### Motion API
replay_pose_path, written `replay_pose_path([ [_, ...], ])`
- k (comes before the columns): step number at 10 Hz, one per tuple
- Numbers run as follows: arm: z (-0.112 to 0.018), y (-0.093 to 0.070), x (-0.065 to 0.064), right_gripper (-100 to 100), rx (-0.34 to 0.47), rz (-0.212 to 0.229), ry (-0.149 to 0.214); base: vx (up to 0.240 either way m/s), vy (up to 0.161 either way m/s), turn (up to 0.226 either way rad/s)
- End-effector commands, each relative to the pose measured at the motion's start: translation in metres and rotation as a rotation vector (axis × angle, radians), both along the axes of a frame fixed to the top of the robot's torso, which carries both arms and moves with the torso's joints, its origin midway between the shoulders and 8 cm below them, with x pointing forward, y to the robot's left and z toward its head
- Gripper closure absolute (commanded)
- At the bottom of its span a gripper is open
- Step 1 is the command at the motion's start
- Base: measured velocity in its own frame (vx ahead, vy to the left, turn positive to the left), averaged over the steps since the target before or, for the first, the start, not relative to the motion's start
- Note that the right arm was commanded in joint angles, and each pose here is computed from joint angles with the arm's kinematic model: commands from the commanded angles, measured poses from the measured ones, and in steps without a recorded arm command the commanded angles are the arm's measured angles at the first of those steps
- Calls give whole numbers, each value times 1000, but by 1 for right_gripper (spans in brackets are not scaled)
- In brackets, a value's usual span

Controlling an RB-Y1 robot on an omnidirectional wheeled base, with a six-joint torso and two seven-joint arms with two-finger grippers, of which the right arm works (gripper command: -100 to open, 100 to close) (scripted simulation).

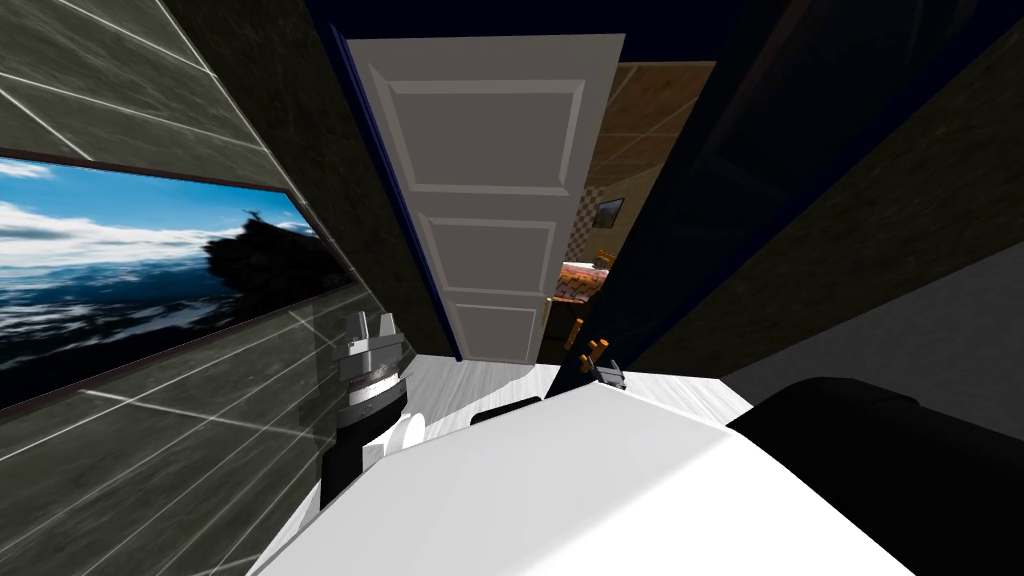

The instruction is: Pull the door open

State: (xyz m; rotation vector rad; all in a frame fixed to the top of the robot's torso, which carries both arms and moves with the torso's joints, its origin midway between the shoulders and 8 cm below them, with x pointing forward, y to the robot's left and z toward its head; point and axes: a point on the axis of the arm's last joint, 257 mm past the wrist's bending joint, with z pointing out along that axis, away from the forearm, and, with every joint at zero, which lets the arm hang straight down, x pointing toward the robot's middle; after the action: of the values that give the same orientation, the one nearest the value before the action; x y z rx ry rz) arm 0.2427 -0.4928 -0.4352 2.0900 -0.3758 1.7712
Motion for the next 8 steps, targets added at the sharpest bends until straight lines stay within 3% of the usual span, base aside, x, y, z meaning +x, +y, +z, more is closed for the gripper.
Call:
replay_pose_path([
  [1, -7, -27, -27, 100, -19, -46, 59, -43, -7, -6],
  [5, -1, -25, -20, 100, -18, -39, 38, -29, 3, -10],
  [8, -7, -27, -27, 100, -19, -46, 59, 5, 1, -2],
])
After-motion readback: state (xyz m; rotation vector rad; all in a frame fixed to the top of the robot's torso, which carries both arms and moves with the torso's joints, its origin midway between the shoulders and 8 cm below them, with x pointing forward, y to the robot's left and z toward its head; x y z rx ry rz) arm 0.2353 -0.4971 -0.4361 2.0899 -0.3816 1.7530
